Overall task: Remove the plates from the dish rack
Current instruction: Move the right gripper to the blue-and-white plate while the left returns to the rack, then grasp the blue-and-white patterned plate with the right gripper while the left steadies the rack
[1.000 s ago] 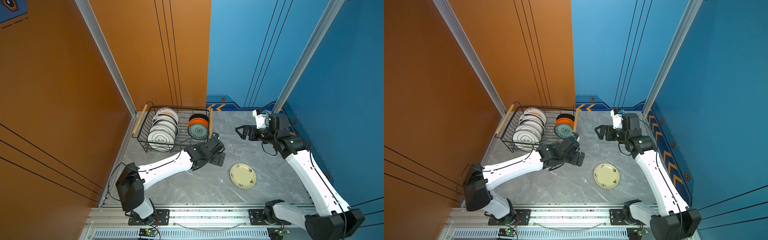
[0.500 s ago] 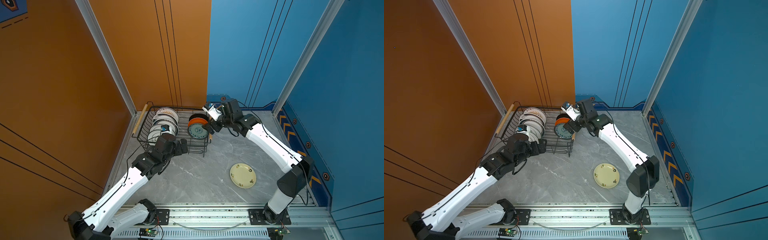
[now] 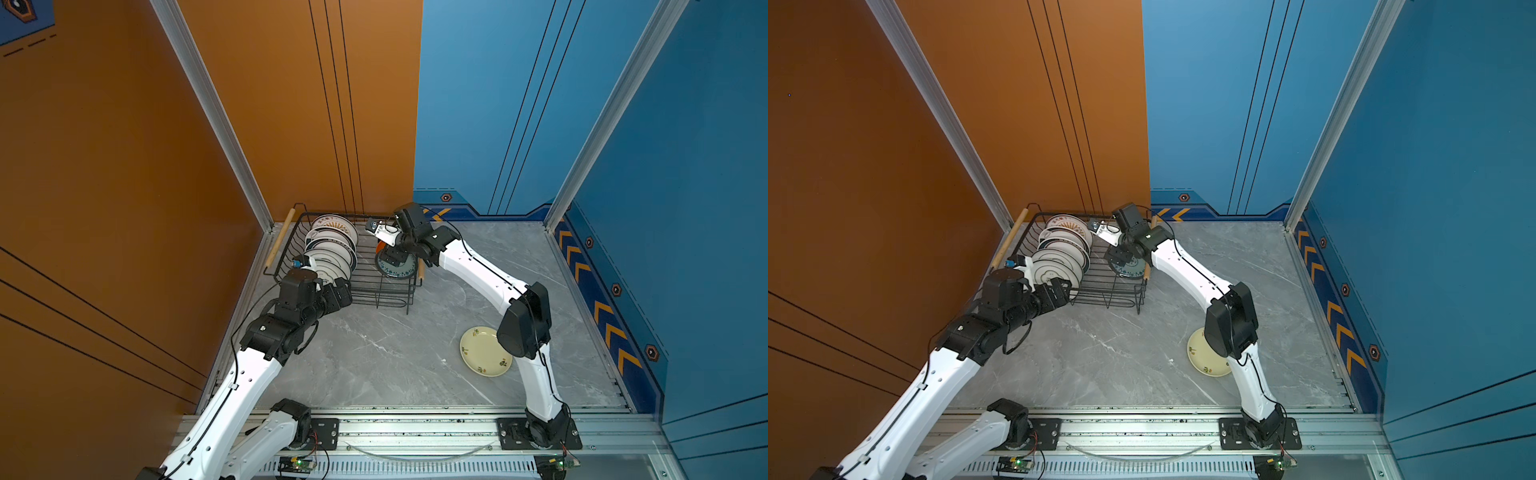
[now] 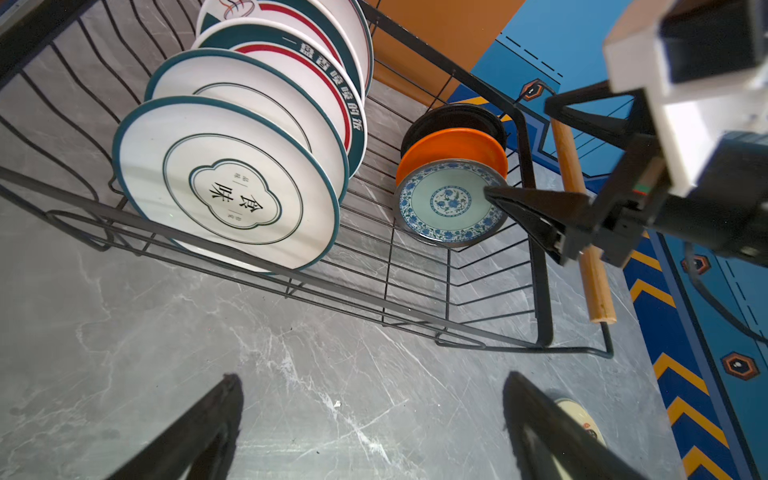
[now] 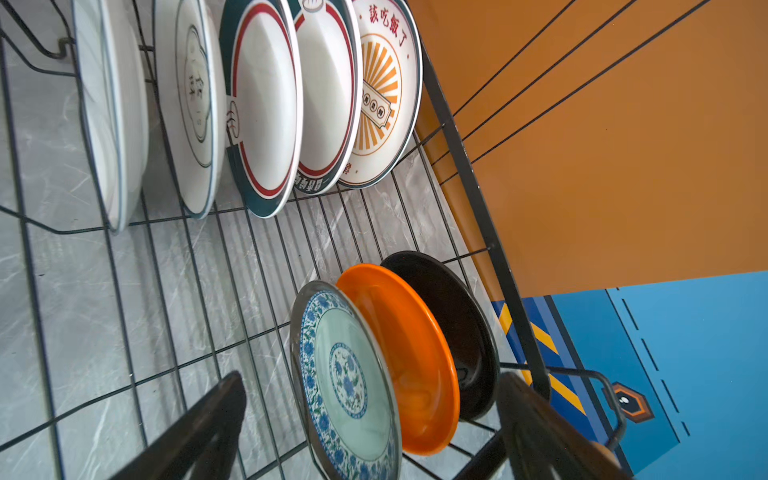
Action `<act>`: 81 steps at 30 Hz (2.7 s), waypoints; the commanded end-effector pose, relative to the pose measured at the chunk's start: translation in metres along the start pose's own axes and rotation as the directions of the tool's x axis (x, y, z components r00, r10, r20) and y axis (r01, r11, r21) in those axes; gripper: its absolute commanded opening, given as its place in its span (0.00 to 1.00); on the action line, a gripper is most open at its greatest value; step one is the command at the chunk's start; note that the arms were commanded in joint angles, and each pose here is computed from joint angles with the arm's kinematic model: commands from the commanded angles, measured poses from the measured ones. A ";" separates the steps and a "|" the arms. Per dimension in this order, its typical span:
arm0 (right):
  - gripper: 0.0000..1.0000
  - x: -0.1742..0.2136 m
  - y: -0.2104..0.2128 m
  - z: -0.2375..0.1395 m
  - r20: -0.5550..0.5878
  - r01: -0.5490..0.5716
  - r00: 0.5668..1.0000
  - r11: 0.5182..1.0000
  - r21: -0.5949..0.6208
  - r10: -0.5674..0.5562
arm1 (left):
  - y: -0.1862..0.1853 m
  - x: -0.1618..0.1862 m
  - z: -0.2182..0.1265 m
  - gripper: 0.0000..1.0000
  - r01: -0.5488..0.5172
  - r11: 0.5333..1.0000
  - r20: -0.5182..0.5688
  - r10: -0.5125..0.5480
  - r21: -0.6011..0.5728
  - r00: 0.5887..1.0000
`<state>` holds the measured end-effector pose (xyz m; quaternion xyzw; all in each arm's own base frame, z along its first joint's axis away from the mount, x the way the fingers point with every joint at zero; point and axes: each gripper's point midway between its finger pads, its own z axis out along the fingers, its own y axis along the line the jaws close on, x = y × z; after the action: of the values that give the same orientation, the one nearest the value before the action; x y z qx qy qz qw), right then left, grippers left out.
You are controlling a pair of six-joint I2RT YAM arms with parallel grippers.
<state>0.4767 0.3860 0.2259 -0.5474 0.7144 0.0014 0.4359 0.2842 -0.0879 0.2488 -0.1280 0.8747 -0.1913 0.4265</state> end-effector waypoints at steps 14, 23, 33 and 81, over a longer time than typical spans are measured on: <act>0.81 0.043 -0.013 0.036 -0.111 0.008 0.994 1.000 0.013 -0.006 | 0.006 0.002 -0.002 0.98 -0.060 0.998 0.054 0.059 0.016 0.997; 0.75 0.054 -0.010 0.043 -0.137 0.008 0.991 1.000 0.000 -0.008 | 0.008 0.003 0.007 0.98 -0.055 0.998 0.050 0.054 0.007 0.997; 0.53 0.070 -0.002 0.055 -0.173 0.014 0.985 0.999 -0.029 -0.019 | 0.010 0.005 0.015 0.98 -0.043 0.999 0.032 0.043 -0.005 0.999; 0.00 0.095 0.027 0.053 -0.276 0.072 0.955 0.988 -0.135 -0.107 | 0.014 0.000 0.048 0.98 -0.002 0.998 0.039 0.005 -0.060 0.999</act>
<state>0.5004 0.3601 0.1486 -0.5982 0.7201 -0.0437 0.3488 0.3184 -0.0927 0.2128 -0.1378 0.8768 -0.1757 0.4259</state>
